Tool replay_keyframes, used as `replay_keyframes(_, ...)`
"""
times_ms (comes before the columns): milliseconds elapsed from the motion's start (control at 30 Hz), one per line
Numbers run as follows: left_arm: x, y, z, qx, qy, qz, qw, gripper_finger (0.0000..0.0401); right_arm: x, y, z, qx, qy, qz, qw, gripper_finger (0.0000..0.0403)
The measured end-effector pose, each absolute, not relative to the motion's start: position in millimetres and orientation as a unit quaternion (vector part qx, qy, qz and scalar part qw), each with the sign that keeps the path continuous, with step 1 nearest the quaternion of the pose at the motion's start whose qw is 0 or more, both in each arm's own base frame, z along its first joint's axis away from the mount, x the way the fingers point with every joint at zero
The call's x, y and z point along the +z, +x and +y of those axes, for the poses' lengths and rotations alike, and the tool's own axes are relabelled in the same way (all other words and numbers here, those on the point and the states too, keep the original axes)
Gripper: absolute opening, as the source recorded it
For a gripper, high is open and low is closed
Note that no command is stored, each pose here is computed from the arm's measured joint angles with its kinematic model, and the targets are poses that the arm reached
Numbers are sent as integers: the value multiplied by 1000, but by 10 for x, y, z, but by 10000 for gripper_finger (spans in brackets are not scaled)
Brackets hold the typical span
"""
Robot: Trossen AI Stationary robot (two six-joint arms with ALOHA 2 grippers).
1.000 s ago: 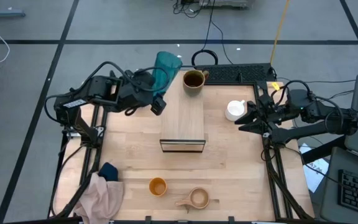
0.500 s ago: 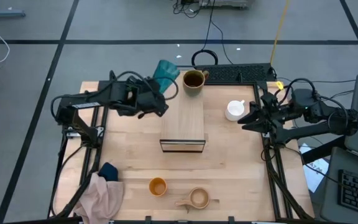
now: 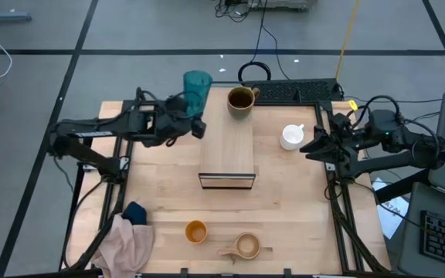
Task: Stack small to large cups/mugs on shelf
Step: Put the blue cup on the shelf
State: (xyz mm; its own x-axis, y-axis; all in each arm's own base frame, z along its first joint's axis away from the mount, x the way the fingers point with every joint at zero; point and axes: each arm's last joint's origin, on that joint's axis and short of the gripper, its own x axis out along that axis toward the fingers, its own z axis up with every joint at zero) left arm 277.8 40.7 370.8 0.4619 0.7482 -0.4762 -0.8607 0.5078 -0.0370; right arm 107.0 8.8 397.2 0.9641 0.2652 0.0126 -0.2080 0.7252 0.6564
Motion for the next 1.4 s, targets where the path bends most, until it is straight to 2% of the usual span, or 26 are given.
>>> replay_keyframes(100, 3480, 2800, 469, 465, -142, 190, 853, 308, 3981, 1062, 87, 127, 356, 37, 925, 157)
replay_keyframes(267, 3323, 2846, 568, 418, -164, 123, 885, 308, 4001, 1062, 80, 120, 368, 25, 922, 157)
replay_keyframes(367, 3165, 2855, 630, 409, -152, 153, 887, 308, 4024, 1065, 70, 108, 376, 8, 920, 157)
replay_keyframes(700, 2887, 2823, 864, 362, -158, 107, 912, 308, 4029, 1102, 43, 66, 401, -10, 914, 157)
replay_keyframes(833, 2730, 2782, 957, 358, -156, 120, 913, 308, 4011, 1160, 37, 50, 408, -6, 912, 157)
replay_keyframes(1133, 2618, 2765, 1147, 322, -142, 123, 928, 308, 3982, 1315, 18, 12, 403, -9, 915, 157)
replay_keyframes(1400, 2447, 2841, 1312, 287, -140, 142, 937, 308, 4029, 1498, 15, 14, 415, -44, 908, 157)
